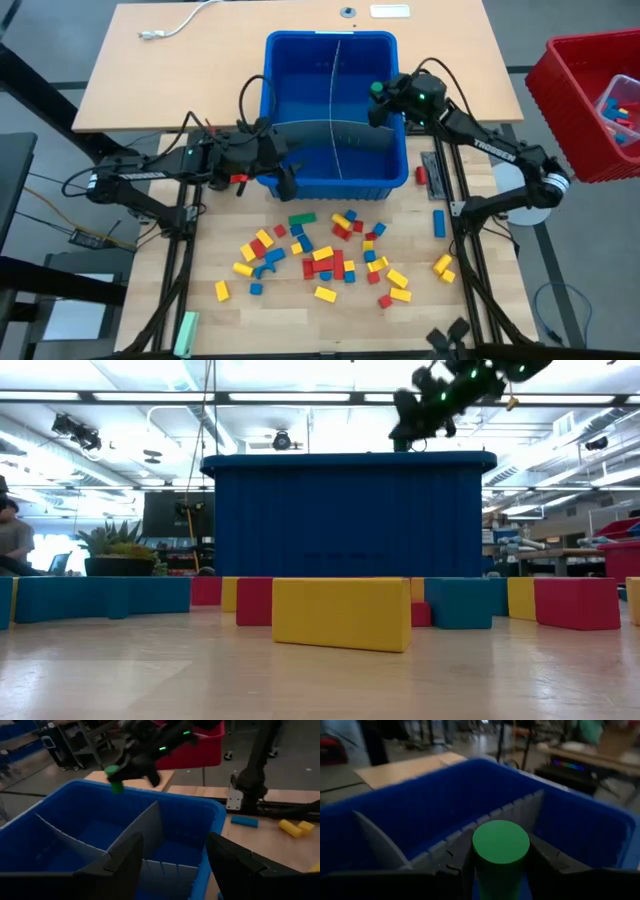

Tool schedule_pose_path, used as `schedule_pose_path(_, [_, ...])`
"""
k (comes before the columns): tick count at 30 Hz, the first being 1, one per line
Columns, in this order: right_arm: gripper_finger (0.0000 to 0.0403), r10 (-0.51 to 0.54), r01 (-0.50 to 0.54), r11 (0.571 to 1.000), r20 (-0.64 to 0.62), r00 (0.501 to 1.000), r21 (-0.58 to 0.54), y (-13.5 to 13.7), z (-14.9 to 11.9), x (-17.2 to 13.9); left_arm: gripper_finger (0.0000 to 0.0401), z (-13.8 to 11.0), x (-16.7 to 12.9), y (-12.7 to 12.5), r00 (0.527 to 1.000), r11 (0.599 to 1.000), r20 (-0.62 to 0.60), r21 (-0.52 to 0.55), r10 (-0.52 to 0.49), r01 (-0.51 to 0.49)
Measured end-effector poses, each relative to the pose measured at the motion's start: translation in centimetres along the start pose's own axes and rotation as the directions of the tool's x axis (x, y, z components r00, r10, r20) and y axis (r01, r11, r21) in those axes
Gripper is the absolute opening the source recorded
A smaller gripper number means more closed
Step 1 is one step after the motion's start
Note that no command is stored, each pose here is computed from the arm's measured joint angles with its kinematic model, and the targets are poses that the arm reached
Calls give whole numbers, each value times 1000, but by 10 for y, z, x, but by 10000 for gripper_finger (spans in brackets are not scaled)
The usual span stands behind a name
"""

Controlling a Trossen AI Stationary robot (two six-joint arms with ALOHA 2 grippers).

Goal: Sort blocks
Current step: Put the green block with the other green blocks into the blue bin

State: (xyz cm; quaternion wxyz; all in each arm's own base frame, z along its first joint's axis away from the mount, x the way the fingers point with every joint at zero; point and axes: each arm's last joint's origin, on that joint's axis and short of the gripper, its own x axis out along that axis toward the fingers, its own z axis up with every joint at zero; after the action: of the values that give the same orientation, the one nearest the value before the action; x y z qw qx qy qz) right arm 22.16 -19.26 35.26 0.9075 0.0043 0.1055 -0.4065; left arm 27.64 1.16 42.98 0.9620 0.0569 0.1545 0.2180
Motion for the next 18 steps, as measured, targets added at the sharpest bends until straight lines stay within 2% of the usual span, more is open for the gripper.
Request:
schedule_pose_path(5, [147,-48,51,998,-74,996,40,-12,-17,22,223,0,-2,-5,999,999,3,4,-34,34])
schedule_pose_path(10, [184,-65,74,994,-98,993,81,-15,-23,29,223,0,-3,-8,999,999,-3,8,-46,46])
schedule_pose_path(14, [222,-62,69,995,-88,994,72,-15,-20,25,223,-4,-4,-11,997,998,-39,6,-62,63])
schedule_pose_path(18, [250,-39,41,998,-33,999,55,-12,-5,4,223,-7,-7,-16,994,997,-66,8,-82,83])
